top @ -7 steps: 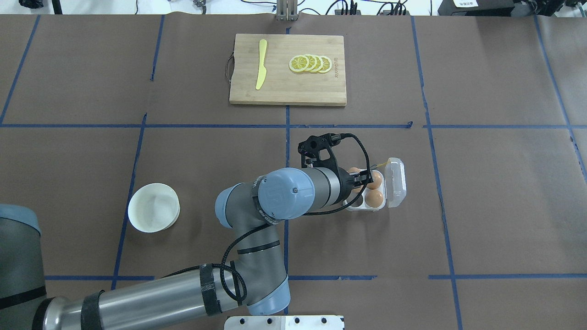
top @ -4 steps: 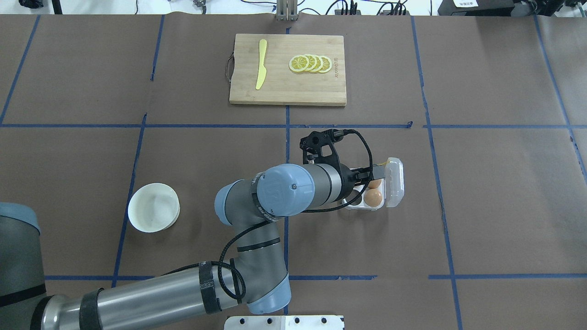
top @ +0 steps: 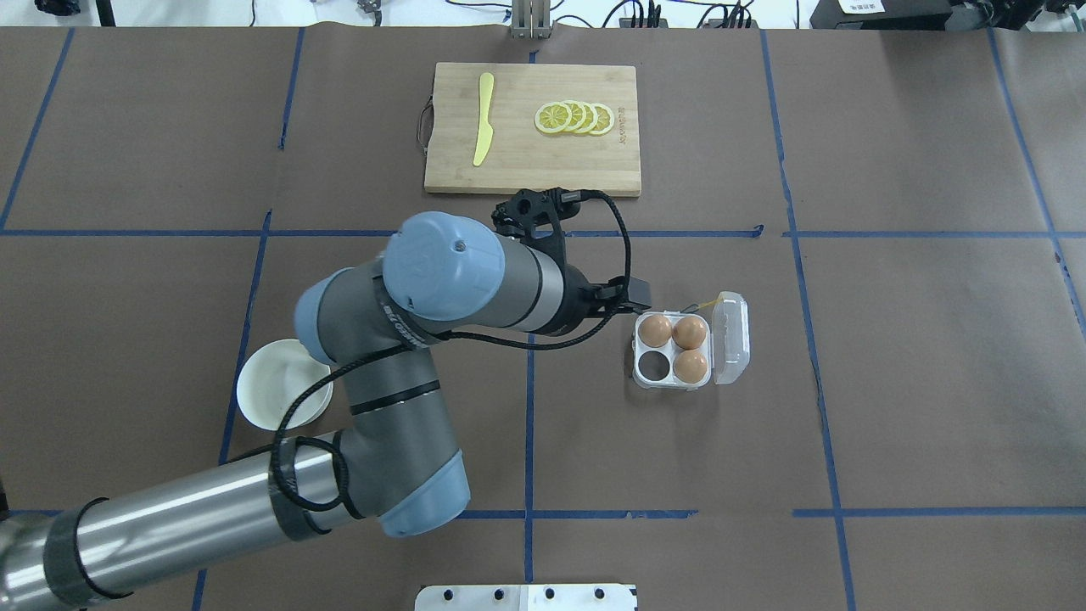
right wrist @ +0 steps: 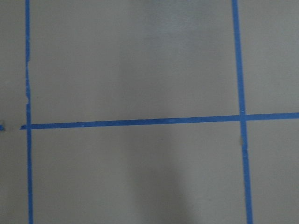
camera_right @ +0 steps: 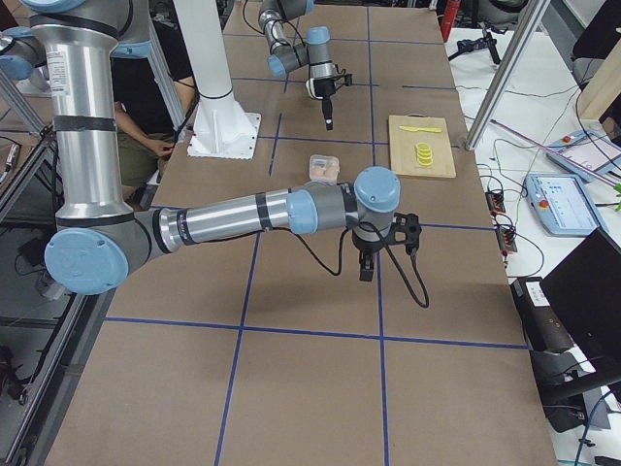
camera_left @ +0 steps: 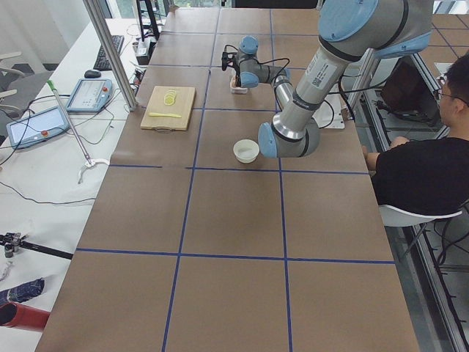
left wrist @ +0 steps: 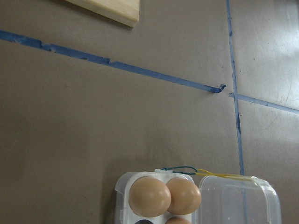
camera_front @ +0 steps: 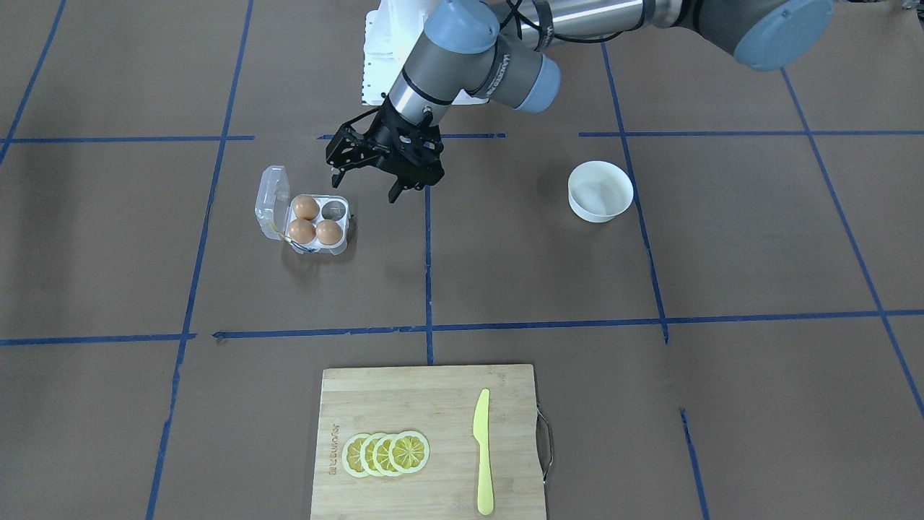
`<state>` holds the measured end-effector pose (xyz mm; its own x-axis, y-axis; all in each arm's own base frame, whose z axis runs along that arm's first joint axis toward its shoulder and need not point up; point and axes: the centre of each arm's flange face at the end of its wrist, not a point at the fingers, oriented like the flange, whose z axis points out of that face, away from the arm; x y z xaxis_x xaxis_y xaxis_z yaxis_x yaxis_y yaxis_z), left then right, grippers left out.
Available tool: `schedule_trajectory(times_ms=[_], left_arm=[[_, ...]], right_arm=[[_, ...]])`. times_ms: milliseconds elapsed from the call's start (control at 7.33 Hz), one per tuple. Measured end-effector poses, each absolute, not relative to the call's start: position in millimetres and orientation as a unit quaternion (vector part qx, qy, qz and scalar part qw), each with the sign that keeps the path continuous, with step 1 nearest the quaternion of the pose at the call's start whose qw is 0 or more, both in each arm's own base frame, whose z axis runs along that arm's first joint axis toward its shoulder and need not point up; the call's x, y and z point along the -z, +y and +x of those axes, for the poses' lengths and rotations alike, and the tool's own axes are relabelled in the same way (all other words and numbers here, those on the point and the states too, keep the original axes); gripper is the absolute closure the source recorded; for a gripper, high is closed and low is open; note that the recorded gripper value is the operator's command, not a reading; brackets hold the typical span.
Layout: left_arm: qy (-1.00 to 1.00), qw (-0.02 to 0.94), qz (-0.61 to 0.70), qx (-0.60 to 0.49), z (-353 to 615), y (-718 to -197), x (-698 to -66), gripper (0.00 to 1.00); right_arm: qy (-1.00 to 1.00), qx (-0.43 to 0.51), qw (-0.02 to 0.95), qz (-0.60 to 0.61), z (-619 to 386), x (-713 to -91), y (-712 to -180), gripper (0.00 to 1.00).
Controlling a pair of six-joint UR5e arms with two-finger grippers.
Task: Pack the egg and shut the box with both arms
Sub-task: 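Raise the left gripper away while the right gripper approaches the carton lid, then push the open carton lid down over the eggs with the right gripper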
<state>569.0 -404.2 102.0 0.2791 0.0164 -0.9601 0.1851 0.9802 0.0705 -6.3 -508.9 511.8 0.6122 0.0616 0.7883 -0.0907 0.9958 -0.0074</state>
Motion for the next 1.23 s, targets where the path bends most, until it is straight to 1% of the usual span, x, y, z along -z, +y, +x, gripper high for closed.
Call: schedule_trajectory(times_ms=[136,273,409,682,818,1227], left_arm=[[0.574,0.813,0.082,0.051,532,-409,-101,0.0],[0.549,0.829,0.083,0.056,496,-418,-98,0.0],[0.527,0.843,0.086,0.066,461,-434,-96,0.0],[0.494,0.86,0.102,0.073,395,-479,-102,0.0],[0.478,0.868,0.116,0.067,362,-501,-116,0.0],[0.443,0.883,0.152,0.028,311,-525,-158,0.0]], right_arm=[[-0.447,-0.049,0.893,0.011,-41,-485,-504,0.57],[-0.457,-0.053,0.888,0.009,-80,-467,-498,0.83],[-0.469,-0.056,0.881,0.009,-124,-455,-487,1.0],[-0.5,-0.051,0.864,0.007,-189,-449,-451,1.0],[-0.514,-0.042,0.857,0.003,-215,-446,-434,1.0],[-0.527,-0.025,0.85,0.007,-330,-394,-411,1.0]])
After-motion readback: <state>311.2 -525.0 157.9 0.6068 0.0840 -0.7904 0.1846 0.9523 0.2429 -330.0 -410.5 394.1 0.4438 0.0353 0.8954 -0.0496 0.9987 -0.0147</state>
